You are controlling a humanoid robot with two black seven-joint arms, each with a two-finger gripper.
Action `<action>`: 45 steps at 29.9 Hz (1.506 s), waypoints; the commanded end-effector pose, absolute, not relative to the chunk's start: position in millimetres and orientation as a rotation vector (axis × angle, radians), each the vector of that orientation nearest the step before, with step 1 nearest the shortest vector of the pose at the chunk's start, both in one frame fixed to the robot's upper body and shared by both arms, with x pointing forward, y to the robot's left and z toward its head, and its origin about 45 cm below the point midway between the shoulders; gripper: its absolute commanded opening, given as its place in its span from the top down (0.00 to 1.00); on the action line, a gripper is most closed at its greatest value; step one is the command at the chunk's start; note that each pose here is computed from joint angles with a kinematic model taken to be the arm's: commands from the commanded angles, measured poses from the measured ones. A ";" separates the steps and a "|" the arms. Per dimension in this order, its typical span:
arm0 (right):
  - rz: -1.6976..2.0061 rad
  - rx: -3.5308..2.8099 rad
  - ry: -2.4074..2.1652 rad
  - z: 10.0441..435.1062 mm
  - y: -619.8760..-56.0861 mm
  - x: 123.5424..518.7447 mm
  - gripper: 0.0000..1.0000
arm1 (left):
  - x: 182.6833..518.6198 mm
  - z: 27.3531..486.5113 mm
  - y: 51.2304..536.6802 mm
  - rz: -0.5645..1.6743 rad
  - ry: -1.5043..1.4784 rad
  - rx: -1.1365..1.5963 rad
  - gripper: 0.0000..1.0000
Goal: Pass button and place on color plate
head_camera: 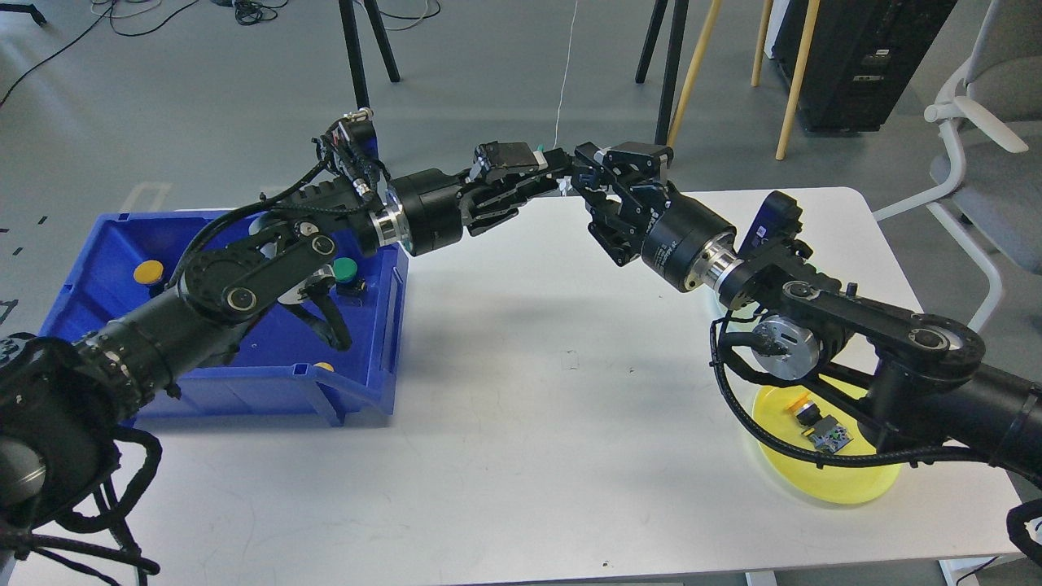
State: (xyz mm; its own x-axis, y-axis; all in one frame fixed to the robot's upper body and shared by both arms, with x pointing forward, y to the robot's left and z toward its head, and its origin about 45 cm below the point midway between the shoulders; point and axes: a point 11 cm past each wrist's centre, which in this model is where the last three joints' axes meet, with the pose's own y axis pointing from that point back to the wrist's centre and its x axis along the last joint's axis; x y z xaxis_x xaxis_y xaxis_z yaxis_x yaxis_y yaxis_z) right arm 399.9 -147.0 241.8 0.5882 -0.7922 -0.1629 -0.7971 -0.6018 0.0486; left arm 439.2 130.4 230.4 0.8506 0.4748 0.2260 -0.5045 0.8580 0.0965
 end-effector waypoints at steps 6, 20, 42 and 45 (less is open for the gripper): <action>0.282 -2.740 1.469 234.4 -158.2 400.7 0.99 | 439.3 232.2 129.4 0.528 -0.181 0.127 0.18; 0.983 -1.841 2.528 120.0 -325.2 406.8 1.00 | 442.0 230.1 132.4 0.548 -0.166 0.124 0.18; 0.716 -2.354 1.872 203.3 -286.9 411.1 0.00 | 467.5 264.2 226.4 0.758 -0.161 0.089 0.05; 0.423 -2.499 1.445 275.8 -271.8 391.5 0.00 | 467.6 264.3 248.0 0.794 -0.166 0.112 0.02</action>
